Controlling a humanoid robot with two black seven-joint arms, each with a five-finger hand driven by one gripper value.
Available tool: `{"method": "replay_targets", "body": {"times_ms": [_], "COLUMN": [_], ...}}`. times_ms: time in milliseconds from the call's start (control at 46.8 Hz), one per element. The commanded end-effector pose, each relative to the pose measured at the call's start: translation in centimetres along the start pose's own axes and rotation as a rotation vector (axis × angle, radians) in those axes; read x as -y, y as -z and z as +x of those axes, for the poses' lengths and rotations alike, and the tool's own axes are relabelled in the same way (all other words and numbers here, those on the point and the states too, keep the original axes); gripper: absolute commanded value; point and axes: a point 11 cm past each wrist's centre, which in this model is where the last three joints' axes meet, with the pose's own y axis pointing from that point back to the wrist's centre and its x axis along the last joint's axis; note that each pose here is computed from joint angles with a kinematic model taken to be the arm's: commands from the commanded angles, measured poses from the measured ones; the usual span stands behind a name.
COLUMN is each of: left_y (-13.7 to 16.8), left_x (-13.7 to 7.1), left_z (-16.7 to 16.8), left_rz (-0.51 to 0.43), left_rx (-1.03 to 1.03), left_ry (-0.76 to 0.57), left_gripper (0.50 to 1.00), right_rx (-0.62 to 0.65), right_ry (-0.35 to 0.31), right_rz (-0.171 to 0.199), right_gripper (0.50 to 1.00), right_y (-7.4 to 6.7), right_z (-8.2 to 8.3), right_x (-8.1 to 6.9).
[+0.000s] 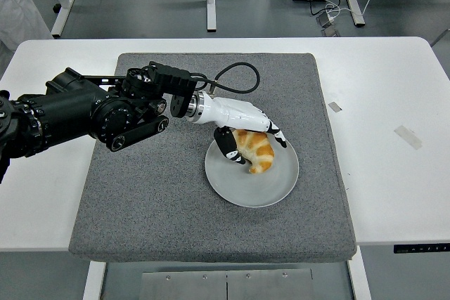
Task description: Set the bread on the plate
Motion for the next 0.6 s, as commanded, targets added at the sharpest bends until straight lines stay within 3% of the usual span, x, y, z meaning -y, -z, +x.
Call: {"method": "replay_targets", "body": {"times_ms": [0,321,577], "left_y": [0.0,-0.3,-1.5], "left_x": [0.0,-0.2,-1.1], "left_z": [0.2,2.0,8.1], "left_rz": [-0.001,-0.015,-0.068], "left_rx": [-0.001,-0.093,-0.210], "left_ry": [-0.006,-0.094,-0.299], "left_gripper": [0.964,0.974,0.977], "right_rx": [0.001,-0.001,-0.001], "right_ry": [0.000,-0.001,-0.001], "right_rz": [0.000,0.000,0.000], "right_gripper": [1.000,1.000,1.000], "right_y": [0.0,0.0,0.0], "right_z": [0.0,0.0,0.0], "right_x": [0.0,0.0,0.0]}}
